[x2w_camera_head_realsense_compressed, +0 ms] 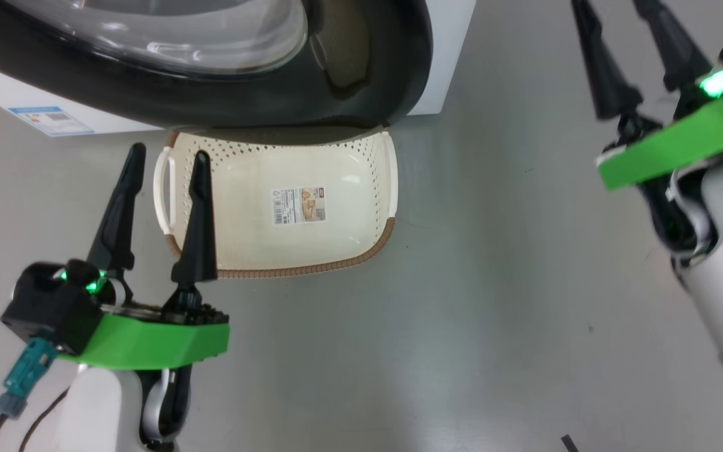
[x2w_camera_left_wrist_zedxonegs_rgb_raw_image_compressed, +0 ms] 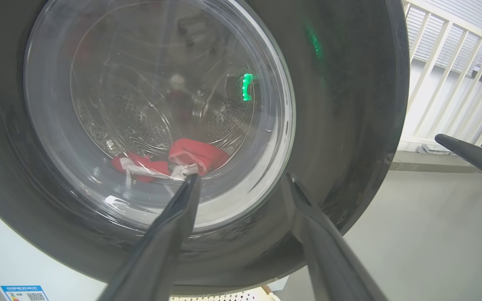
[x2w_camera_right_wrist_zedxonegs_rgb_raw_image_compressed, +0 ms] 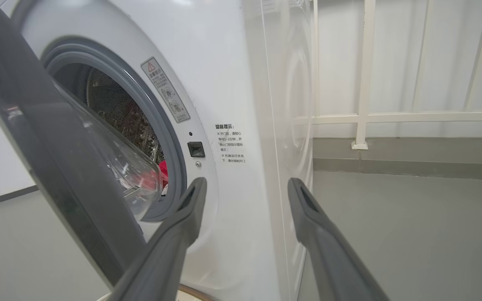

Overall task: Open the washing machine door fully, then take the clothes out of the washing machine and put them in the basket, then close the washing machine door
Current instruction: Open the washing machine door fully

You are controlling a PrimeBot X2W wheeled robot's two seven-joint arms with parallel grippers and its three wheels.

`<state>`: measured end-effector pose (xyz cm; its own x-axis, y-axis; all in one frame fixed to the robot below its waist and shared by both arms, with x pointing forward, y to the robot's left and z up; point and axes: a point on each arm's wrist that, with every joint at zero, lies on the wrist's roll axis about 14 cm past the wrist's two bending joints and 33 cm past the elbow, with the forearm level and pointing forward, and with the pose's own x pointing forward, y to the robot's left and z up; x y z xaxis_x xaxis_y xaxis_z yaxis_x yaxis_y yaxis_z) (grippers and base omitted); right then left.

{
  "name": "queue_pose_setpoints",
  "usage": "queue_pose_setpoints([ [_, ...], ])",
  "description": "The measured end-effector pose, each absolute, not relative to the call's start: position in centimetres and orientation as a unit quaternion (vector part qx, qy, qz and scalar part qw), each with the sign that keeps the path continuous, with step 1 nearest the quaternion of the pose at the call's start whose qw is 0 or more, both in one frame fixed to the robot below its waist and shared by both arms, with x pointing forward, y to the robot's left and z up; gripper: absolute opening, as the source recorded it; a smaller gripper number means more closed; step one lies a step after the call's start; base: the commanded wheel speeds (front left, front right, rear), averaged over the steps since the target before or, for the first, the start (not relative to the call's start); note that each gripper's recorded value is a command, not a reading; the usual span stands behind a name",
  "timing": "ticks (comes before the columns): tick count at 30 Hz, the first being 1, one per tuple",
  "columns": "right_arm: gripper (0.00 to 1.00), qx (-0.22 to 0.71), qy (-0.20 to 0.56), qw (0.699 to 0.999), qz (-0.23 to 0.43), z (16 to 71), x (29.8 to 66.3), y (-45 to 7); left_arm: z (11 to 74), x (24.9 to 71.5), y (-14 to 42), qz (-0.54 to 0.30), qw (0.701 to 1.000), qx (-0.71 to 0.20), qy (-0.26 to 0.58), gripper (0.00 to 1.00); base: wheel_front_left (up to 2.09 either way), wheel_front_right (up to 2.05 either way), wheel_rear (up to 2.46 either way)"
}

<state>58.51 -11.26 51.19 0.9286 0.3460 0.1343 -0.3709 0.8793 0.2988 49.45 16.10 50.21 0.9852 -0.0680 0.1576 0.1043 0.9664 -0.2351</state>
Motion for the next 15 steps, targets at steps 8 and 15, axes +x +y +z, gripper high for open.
queue_pose_setpoints([
  [8, 1.0, 0.118, -0.052, 0.98, 0.151, 50.0, 55.4, -12.4, 50.1, 49.0, 16.3, -0.04, 0.989, -0.123, -0.07, 1.0, 0.0, 0.0, 0.0],
  [15, 1.0, 0.092, -0.065, 0.986, 0.125, 50.0, 53.4, -13.3, 50.4, 48.9, 16.4, -0.038, 0.989, -0.123, -0.073, 1.0, 0.0, 0.0, 0.0],
])
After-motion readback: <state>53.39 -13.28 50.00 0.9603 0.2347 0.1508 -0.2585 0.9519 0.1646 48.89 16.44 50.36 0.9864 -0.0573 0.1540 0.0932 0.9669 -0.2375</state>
